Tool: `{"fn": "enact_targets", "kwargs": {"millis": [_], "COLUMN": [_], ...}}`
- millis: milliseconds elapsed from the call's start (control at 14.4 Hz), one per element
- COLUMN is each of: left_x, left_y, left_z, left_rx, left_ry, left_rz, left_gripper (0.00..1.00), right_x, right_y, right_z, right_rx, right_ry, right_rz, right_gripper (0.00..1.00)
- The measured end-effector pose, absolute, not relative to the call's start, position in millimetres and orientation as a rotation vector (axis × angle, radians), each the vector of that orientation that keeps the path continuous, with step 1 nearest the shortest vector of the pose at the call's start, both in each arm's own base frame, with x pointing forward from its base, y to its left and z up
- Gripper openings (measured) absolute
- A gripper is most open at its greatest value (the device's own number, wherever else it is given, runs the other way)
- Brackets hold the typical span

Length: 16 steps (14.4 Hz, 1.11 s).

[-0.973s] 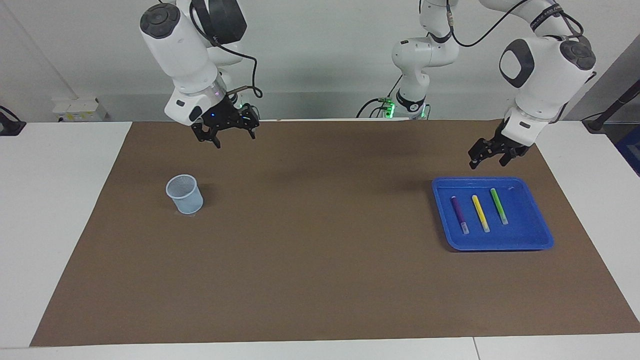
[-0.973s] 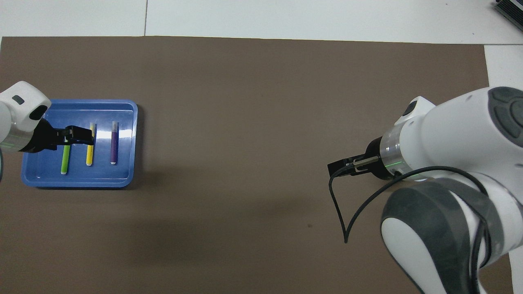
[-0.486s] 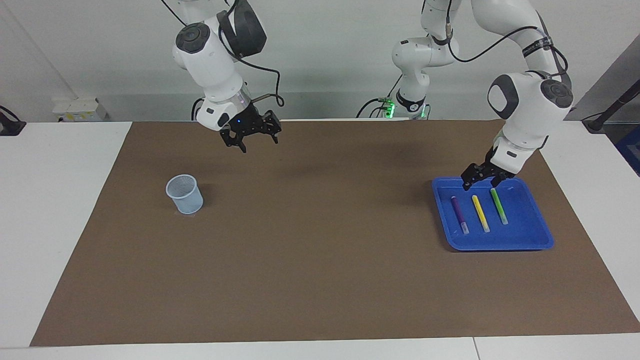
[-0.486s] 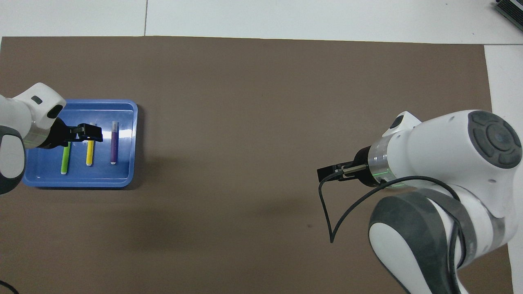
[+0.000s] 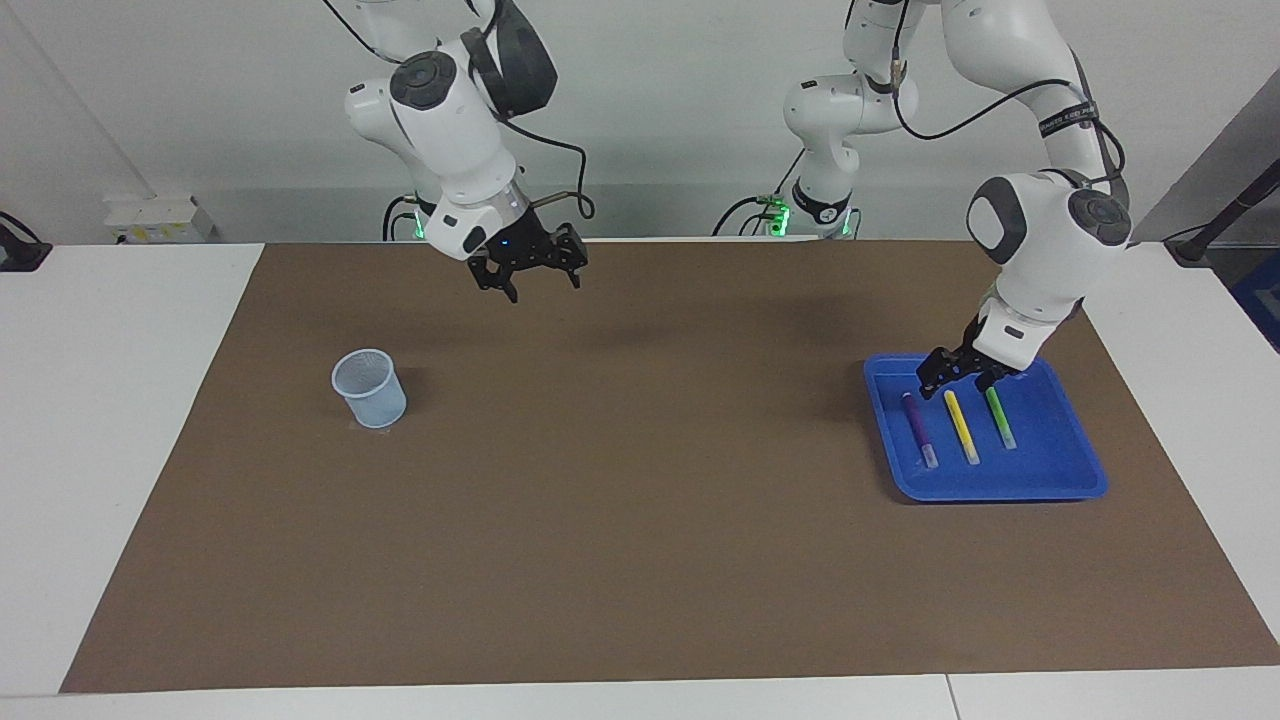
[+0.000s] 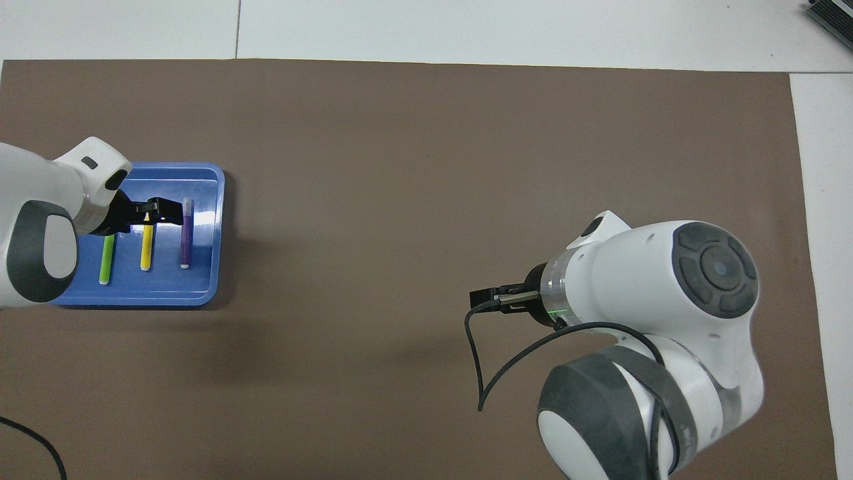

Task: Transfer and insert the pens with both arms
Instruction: 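Reach the left gripper over the purple pen while the right gripper advances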

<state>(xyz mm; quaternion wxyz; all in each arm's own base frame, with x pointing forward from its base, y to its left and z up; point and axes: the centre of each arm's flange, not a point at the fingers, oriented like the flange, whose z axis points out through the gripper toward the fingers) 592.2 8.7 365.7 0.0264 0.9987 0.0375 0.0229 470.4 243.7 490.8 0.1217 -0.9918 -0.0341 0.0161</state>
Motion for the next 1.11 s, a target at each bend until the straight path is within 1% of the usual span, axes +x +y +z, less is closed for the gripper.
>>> {"fn": "enact_targets", "kwargs": {"millis": [208,486,556,625,834,903,1042,1111], "left_x": [598,602,603,604,605,606,607,608], "left_y": [8,9,9,9,8,8,8,6], "left_z": [344,325,321,317,306,304,302,300], "left_rx": [3.085,3.086,3.086,3.086,3.086,3.086,3.086,3.086], "left_ry": [0.119,0.122,0.123,0.123,0.124,0.124,0.122,0.118], "left_rz": [0.074,0.08,0.083,0.085,0.079,0.085,0.097,0.102], "left_gripper": [1.0,1.0,0.98,0.91,0.89,0.81,0.8,0.82], "right_x": [470,461,461,462,462,462,462,462], "right_y": [244,262,262,262,264,265,265,264], "right_z": [491,492,493,495,496,497,497,497], "right_rx": [-2.895,-2.891,-2.889,-2.882,-2.828,-2.824,-2.822,-2.822], "right_ry": [-0.102,-0.156,-0.155,-0.148,-0.105,-0.102,-0.1,-0.1], "right_rz": [0.047,0.043,0.035,0.03,0.056,0.058,0.059,0.059], "right_gripper": [1.0,1.0,1.0,1.0,1.0,1.0,1.0,1.0]}}
